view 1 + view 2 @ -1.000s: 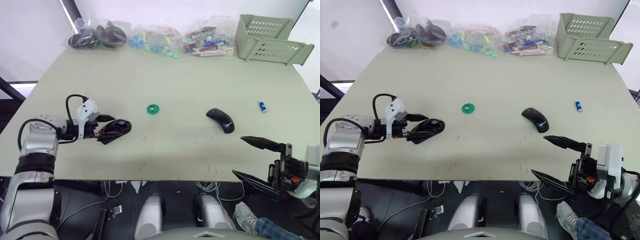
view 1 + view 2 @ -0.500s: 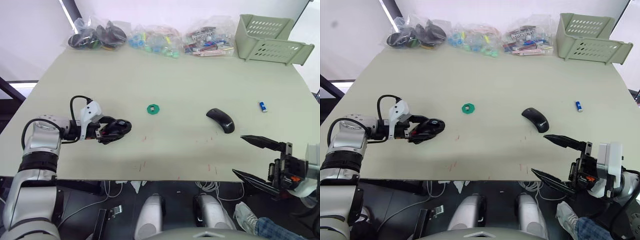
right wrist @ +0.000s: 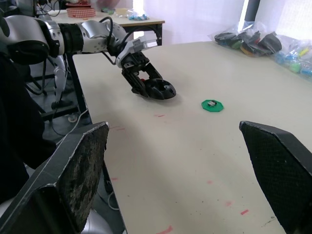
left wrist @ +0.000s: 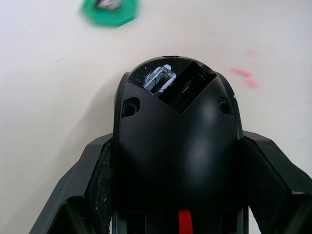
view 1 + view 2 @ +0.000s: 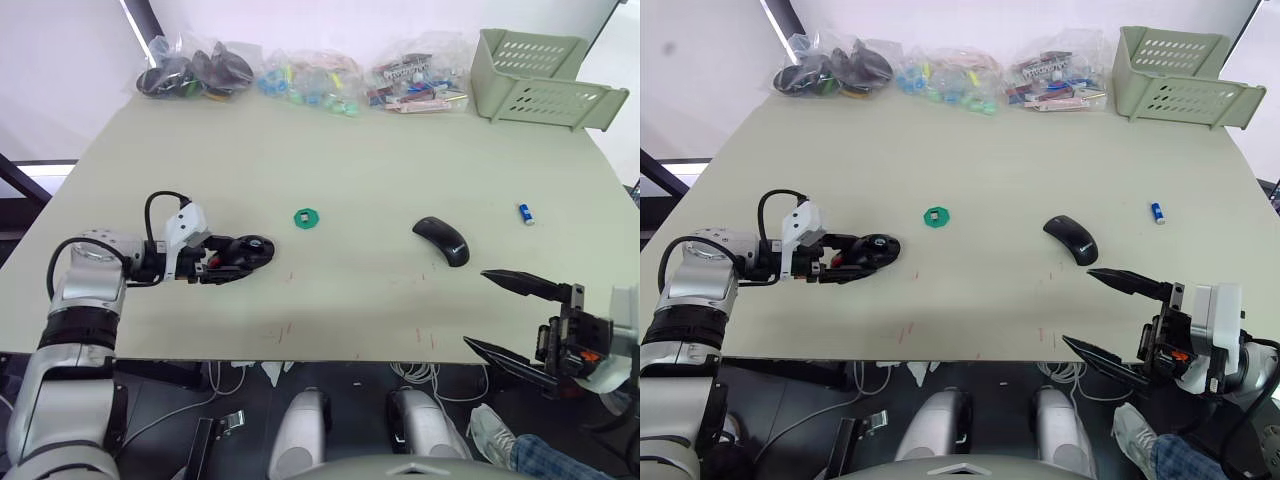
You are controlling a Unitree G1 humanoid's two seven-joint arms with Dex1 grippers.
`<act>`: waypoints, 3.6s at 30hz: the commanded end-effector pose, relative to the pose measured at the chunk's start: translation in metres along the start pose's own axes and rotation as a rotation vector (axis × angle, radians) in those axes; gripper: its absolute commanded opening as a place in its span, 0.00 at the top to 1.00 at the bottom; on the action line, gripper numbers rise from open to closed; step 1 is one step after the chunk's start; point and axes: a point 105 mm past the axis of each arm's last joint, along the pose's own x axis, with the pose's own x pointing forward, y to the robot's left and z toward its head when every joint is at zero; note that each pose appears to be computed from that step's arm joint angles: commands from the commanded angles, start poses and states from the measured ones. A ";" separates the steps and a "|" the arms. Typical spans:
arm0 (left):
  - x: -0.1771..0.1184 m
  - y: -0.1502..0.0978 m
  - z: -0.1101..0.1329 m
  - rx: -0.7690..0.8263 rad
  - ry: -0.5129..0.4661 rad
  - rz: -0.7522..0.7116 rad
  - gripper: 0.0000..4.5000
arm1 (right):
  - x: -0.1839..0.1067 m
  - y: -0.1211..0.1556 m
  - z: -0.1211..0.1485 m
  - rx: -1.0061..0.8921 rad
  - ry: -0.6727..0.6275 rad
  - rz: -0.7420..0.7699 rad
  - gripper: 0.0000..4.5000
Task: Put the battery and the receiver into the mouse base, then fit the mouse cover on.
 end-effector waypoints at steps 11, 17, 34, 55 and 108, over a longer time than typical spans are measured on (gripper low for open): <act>0.052 -0.061 0.063 0.225 0.063 -0.162 0.33 | -0.006 -0.014 0.004 -0.030 0.022 -0.063 0.00; 0.083 -0.078 0.088 0.279 0.111 -0.196 0.33 | -0.012 -0.018 0.006 0.000 0.046 -0.108 0.00; 0.144 -0.093 0.082 0.333 0.187 -0.223 0.33 | -0.025 -0.013 0.004 0.028 0.113 -0.095 0.00; 0.156 -0.097 0.067 0.298 0.231 -0.228 0.33 | -0.040 -0.096 -0.025 0.079 0.256 -0.476 0.00; 0.165 -0.099 0.069 0.288 0.221 -0.209 0.33 | -0.050 -0.252 -0.097 0.200 0.502 -1.078 0.99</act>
